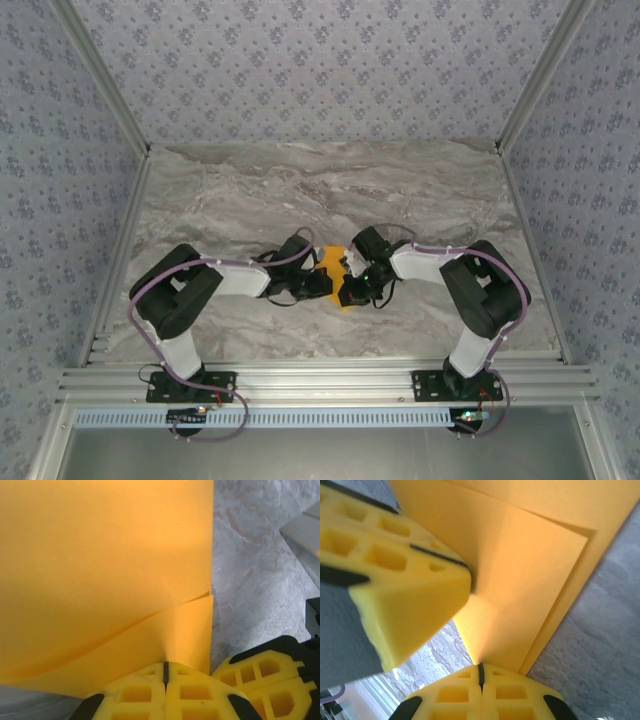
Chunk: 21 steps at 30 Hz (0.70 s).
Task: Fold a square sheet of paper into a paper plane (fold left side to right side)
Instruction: Third fold the triangle at the center of the table.
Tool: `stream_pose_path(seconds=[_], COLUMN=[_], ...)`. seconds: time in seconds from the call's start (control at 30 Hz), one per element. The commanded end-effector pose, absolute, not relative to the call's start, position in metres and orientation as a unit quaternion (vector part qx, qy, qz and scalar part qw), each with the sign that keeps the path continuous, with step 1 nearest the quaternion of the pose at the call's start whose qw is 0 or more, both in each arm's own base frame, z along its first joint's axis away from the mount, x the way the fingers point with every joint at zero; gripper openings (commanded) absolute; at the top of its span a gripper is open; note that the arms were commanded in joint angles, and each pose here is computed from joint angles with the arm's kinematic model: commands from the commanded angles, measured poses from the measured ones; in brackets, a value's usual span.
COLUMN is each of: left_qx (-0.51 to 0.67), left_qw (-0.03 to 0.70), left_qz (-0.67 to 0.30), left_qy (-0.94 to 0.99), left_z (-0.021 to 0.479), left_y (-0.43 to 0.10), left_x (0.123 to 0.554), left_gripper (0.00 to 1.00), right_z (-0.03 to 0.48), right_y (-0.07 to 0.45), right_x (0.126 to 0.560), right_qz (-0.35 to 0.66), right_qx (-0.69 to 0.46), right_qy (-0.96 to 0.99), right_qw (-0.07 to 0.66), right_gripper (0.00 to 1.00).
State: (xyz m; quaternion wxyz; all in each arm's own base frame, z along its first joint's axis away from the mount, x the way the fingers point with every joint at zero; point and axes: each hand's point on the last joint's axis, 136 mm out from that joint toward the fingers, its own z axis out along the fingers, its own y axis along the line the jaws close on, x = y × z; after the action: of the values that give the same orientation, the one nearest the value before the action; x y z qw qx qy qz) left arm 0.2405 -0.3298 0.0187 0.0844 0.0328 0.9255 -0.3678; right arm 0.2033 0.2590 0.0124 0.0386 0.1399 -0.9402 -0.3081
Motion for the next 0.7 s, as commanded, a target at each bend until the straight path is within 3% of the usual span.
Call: stream_pose_path(seconds=[0.0, 0.67], left_qx=[-0.007, -0.018], left_qw=[0.124, 0.186], left_qz=[-0.28, -0.281], left_qy=[0.952, 0.941], left_z=[-0.012, 0.021], left_y=[-0.279, -0.24], left_x=[0.268, 0.311], left_gripper=[0.0, 0.03], right_z=[-0.034, -0.03], right_y=[0.208, 0.217], right_x=[0.179, 0.175], right_qz=[-0.181, -0.213], right_qx=[0.117, 0.123], right_qy=[-0.972, -0.965], right_qw=[0.089, 0.091], right_gripper=[0.0, 0.0])
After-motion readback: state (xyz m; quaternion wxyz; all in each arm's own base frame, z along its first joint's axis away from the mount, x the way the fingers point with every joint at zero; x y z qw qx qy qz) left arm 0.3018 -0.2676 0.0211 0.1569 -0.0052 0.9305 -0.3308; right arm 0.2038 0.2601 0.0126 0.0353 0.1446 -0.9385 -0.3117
